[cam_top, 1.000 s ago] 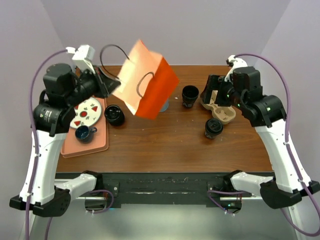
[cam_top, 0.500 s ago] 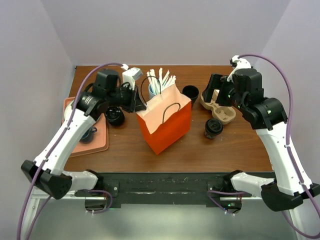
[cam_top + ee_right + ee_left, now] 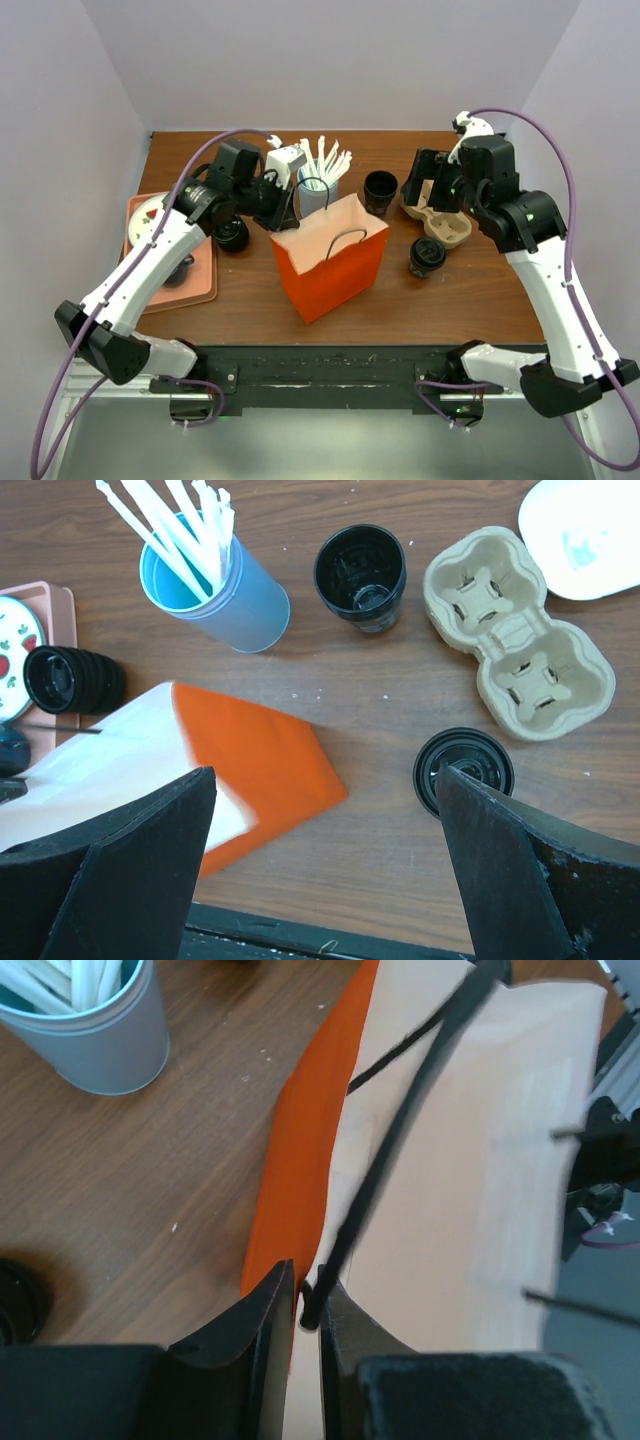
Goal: Pack the takeout coffee
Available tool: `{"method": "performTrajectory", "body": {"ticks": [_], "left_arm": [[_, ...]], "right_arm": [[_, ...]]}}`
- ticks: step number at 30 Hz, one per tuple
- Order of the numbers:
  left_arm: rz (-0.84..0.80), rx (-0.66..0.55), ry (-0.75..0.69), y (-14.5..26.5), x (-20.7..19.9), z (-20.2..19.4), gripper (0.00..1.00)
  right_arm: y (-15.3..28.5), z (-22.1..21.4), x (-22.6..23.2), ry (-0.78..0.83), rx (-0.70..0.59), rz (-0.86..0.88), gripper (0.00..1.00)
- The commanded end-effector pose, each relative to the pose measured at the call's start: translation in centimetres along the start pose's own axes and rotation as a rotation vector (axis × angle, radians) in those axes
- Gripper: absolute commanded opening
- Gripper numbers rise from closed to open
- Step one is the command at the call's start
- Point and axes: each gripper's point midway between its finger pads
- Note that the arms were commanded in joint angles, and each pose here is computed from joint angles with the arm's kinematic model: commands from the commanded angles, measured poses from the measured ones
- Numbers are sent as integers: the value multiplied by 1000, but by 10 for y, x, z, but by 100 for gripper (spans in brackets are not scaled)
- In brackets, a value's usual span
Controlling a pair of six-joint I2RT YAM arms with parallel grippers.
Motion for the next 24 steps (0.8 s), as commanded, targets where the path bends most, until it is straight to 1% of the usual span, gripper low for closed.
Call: {"method": "performTrajectory", "body": {"ticks": [1,2,3,4,5,6,8,9,11,12,14,16,18,20,21,22,23,24], "left_arm": [[86,-29,-63,4,12,15,22],[96,-34,-64,3,14,18,25],[133,-37,-63,2,20,21,35],[151,-58,-64,5,21,29,41],[169,-74,-64,9,23,34,45],[220,-101,-51,14,30,41,52],[260,-167,-38,29,29,58,61],[288,-208,-16,38,30,66,69],[329,-257,22,52,31,75,79],[361,-261,60,58,34,73,82],[370,-262,104,64,33,71,82],[388,-240,195,69,33,55,82],[365,-225,282,73,26,40,82],[363,-195,357,70,25,22,82],[323,-187,412,68,17,13,81],[304,-182,446,67,14,9,81],[261,-182,505,66,5,5,81],[249,-158,532,61,3,-3,81]], "right_arm": [[3,15,6,26,-23,16,95],[3,18,5,34,-28,10,95],[3,18,4,34,-27,6,95],[3,18,5,34,-27,8,95],[2,17,5,33,-23,11,95],[1,16,7,33,-19,16,95],[0,13,7,28,-12,20,95],[0,12,7,30,-9,23,95],[-2,9,6,32,0,17,95],[-1,9,5,30,-6,13,95],[-4,6,3,31,1,5,95],[-9,0,-3,37,20,-29,95],[-16,-3,-8,50,29,-58,95],[-28,-8,-21,82,37,-129,94],[-34,-7,-27,83,25,-165,94],[-45,-11,-43,95,34,-254,93],[-52,-10,-51,85,37,-295,92],[-56,-6,-55,74,35,-321,91]]}}
Point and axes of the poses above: each gripper's point midway between its finger pads, its own y axis back along the fingers, its own x axis along the line the jaws close on, z = x × y, and after that the axes turned 4 degrees about y, right-handed
